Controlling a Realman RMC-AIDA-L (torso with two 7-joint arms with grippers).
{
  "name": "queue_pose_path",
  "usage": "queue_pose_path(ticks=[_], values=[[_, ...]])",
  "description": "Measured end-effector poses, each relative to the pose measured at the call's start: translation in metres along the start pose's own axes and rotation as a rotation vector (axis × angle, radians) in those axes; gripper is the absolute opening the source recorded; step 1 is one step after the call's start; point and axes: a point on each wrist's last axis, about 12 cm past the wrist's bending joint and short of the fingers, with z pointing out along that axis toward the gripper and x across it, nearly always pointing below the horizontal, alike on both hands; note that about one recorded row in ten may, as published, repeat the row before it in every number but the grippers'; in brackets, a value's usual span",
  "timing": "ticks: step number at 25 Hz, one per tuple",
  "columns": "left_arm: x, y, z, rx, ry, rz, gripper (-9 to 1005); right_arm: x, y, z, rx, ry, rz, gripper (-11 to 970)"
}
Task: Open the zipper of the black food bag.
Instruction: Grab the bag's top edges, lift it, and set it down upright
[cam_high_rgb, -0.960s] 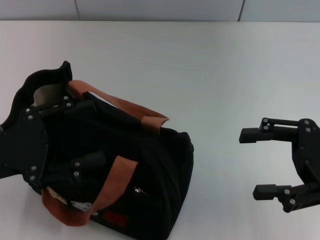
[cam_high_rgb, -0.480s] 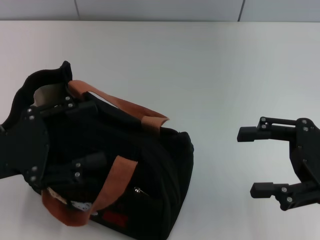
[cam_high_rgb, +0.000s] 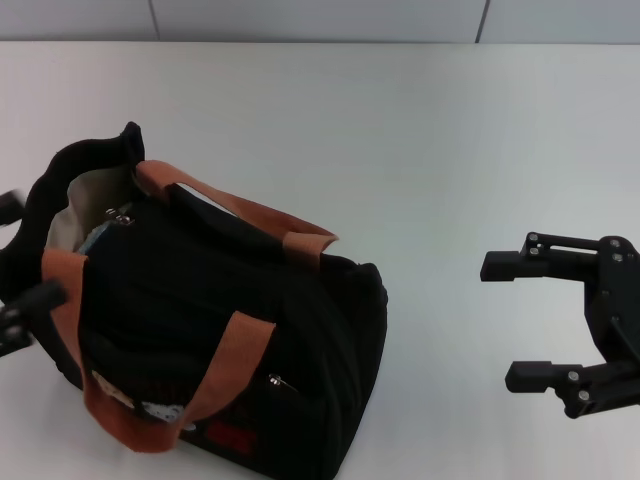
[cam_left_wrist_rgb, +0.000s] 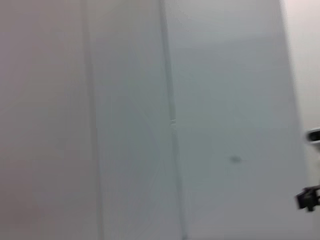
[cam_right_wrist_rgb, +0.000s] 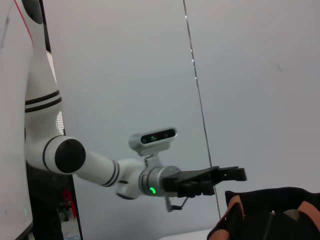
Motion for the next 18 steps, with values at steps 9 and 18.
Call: queue_pose_path(ticks=[9,18], values=[[0.025,-0.019,-0.037,-0.149,0.074,-0.04,809,-0.003,-0.004,0.004,-0.022,0.005,-0.008,835],[0.052,0.003,0.01,-0.126,0.181,-0.013,714,-0.005,-0.006,0.006,-0.031,0.009,-0.009,834]])
